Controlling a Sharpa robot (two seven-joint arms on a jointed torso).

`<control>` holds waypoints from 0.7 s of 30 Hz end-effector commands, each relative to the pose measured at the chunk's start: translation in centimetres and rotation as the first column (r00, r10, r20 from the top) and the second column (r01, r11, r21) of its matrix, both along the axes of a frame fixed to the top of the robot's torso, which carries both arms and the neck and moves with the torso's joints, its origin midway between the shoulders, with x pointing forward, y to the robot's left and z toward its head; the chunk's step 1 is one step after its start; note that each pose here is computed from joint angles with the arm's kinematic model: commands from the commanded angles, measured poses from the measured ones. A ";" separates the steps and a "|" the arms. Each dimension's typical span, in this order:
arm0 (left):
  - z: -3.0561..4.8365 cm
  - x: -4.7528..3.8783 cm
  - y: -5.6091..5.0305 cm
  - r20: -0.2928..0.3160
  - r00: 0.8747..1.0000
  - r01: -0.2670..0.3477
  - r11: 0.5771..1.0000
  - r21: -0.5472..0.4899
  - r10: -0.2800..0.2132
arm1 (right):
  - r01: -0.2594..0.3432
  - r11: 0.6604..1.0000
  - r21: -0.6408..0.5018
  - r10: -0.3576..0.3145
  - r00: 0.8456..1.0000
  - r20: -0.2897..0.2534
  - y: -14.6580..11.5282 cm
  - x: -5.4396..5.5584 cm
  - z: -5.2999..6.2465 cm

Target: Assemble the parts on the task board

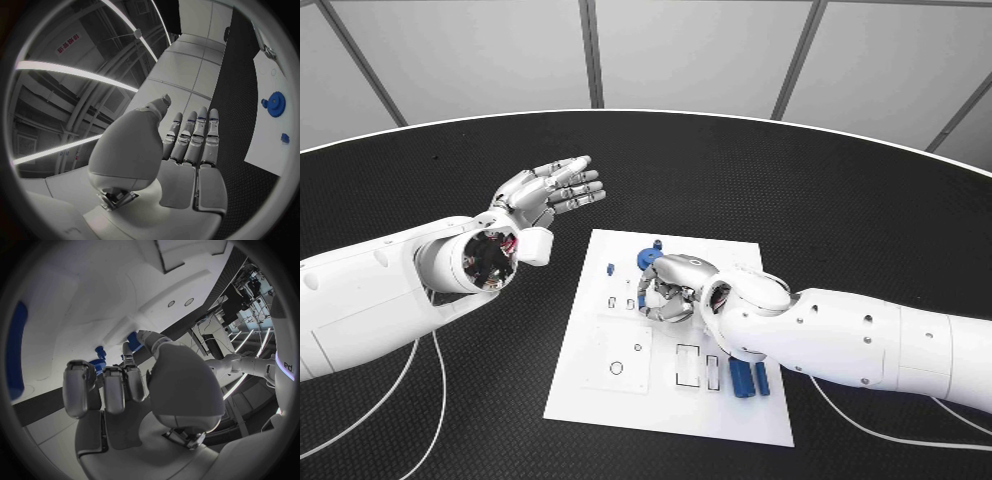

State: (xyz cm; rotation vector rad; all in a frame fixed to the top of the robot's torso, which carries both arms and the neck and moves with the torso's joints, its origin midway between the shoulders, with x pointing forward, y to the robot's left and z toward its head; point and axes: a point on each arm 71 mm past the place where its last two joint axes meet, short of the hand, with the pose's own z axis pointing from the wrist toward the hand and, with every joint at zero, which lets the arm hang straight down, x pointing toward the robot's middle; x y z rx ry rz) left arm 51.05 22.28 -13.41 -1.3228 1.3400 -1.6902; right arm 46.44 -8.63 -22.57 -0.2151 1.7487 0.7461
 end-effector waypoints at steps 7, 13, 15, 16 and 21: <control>0.00 0.00 0.0 0.000 1.000 0.000 1.000 0.000 0.000 | 0.001 1.000 -0.003 -0.001 1.000 -0.003 0.0 0.0 0.0; 0.00 0.00 0.1 0.000 1.000 -0.001 1.000 0.001 0.001 | 0.001 1.000 -0.006 -0.001 1.000 -0.005 0.1 0.0 -0.1; 0.00 -0.01 0.1 0.000 1.000 -0.002 1.000 0.001 0.002 | 0.001 1.000 -0.007 -0.001 1.000 -0.006 0.1 0.0 -0.1; 0.00 -0.01 0.1 0.000 1.000 -0.002 1.000 0.001 0.002 | 0.000 1.000 -0.007 -0.001 1.000 -0.006 0.1 0.0 -0.1; 0.00 -0.01 0.1 0.000 1.000 -0.002 1.000 0.001 0.002 | 0.000 1.000 -0.008 0.000 1.000 -0.007 0.1 0.1 -0.1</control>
